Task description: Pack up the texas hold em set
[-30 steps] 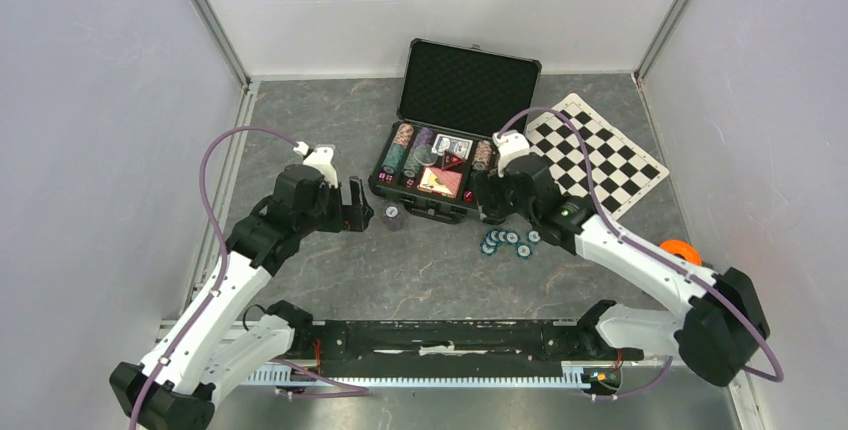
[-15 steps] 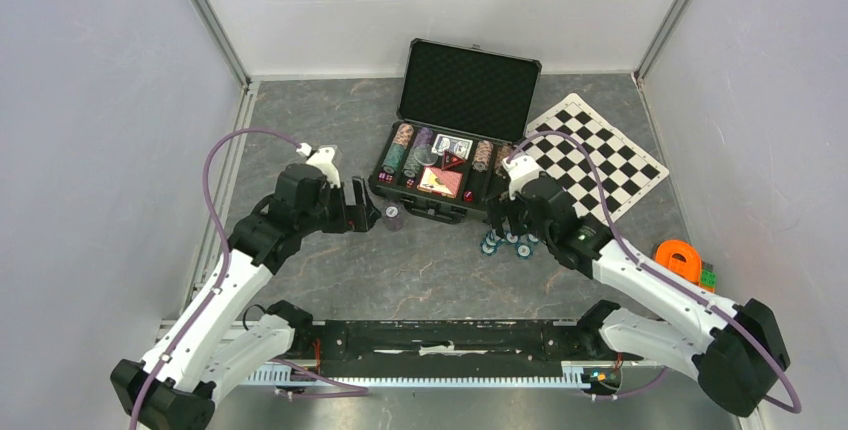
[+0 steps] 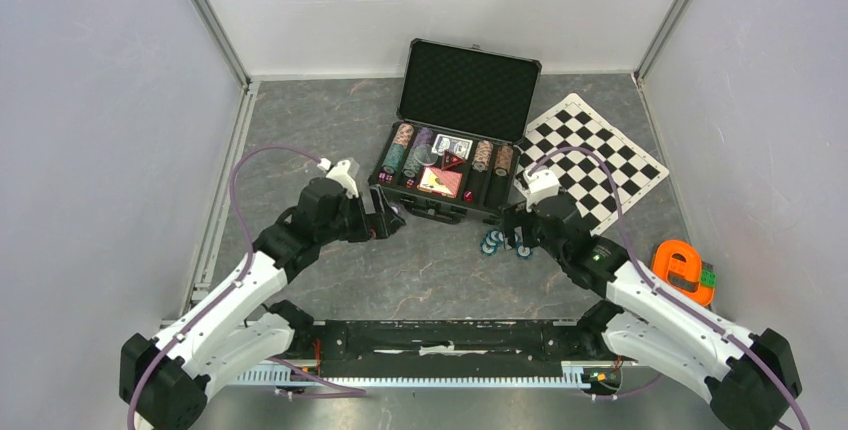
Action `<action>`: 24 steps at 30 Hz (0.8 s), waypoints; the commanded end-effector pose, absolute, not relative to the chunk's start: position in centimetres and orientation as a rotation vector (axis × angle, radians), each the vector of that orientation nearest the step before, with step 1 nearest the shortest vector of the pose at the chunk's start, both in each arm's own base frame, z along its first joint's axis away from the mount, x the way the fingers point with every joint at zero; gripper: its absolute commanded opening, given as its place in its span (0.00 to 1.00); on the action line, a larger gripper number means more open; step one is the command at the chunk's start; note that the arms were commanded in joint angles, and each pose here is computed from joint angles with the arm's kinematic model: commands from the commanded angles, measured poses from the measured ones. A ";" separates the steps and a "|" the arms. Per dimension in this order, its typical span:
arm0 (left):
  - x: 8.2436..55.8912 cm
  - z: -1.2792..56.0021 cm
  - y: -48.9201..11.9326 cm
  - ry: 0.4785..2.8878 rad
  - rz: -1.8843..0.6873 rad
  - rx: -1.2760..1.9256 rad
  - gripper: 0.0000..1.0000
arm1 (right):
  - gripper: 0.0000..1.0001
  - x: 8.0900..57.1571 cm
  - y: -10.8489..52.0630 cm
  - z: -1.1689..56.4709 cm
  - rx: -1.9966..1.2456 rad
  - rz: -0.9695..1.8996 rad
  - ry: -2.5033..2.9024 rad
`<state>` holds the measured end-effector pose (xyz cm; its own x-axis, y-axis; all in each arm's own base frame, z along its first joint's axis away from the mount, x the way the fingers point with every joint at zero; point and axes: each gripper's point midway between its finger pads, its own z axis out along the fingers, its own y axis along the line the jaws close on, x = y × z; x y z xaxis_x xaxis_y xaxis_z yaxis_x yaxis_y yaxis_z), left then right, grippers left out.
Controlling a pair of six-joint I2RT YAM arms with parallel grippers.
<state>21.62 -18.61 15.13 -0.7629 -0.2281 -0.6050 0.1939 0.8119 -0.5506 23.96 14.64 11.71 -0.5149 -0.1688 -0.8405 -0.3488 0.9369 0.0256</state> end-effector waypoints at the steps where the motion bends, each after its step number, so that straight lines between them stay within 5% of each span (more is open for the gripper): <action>1: 23.6 15.0 -17.8 2.176 -0.702 -0.073 1.00 | 0.94 24.2 14.2 12.4 -0.246 0.268 2.054; 8: 24.7 13.4 -17.5 1.910 -0.684 -0.040 0.89 | 0.93 25.0 15.2 13.4 -0.236 0.308 2.031; 24: 26.6 9.6 -18.6 1.841 -0.449 0.315 0.92 | 0.94 25.4 15.8 13.9 -0.264 0.321 2.006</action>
<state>24.51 -18.50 7.76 -0.4352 -0.0630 -0.8981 0.4032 0.8783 -0.2569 24.29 14.86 11.24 -0.4985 -0.0874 -0.8625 -0.3110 0.9467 0.0838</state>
